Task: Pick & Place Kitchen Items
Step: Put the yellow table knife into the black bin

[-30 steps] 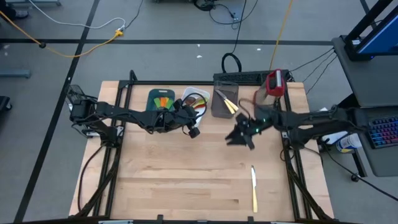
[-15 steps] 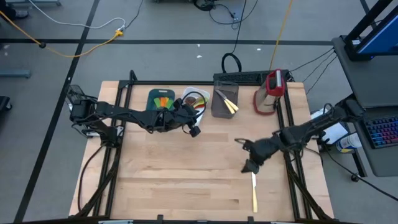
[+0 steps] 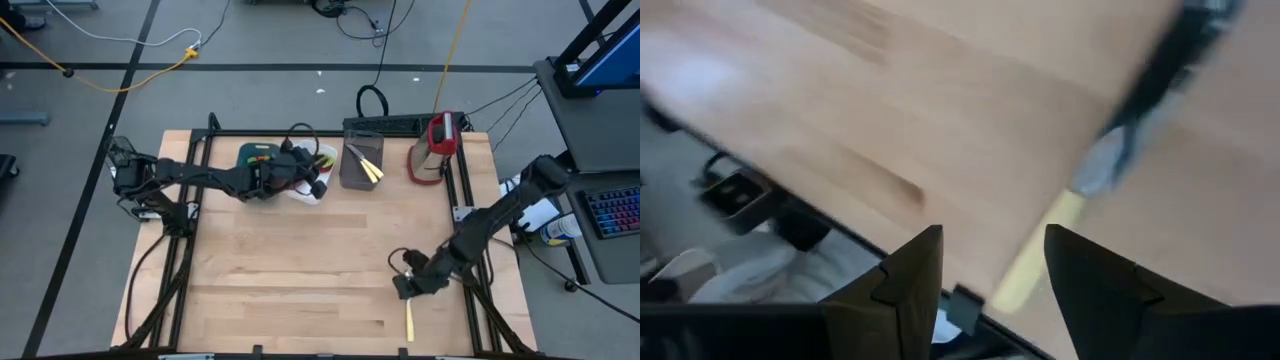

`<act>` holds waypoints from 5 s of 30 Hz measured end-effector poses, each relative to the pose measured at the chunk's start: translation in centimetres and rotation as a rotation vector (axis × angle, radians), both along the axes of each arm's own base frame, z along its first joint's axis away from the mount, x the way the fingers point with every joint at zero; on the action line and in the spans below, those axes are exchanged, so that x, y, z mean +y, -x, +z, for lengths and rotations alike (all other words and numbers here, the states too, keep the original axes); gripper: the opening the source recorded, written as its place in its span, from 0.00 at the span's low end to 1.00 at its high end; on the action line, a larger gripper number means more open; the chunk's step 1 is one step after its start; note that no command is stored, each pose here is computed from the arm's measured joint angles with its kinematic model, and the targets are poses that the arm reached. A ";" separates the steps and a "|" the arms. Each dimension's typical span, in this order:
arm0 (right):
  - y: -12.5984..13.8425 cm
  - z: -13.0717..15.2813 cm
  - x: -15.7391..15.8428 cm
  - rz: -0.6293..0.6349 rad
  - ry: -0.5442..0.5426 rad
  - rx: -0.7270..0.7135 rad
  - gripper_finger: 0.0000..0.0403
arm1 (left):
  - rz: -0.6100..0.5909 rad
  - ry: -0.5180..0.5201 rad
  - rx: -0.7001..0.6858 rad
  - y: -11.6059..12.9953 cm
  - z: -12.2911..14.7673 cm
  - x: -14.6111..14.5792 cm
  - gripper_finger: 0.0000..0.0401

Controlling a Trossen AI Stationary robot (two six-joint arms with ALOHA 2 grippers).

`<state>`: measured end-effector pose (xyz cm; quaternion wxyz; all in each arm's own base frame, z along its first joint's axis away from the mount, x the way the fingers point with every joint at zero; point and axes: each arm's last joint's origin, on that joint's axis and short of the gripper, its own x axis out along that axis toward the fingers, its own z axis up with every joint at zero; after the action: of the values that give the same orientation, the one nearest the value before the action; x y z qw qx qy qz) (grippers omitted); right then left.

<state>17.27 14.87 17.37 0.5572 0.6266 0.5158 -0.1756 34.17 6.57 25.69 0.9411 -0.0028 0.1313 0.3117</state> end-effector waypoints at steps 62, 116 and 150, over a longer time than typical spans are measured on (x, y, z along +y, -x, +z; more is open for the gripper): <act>-4.6 -6.3 -5.2 0.131 0.462 0.035 0.02 | 0.112 0.021 0.022 1.0 -0.3 3.6 0.18; -8.8 -2.0 -4.4 0.389 0.442 0.011 0.32 | 0.125 0.068 0.074 1.3 -1.0 3.6 0.18; -7.6 -3.7 -7.9 0.811 0.713 0.202 0.14 | 0.125 0.064 0.076 1.3 -1.0 3.6 0.18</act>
<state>24.91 6.97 13.67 0.7058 0.1300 0.6753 -0.1700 32.91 10.16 24.67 0.9136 -0.0292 0.1765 0.3652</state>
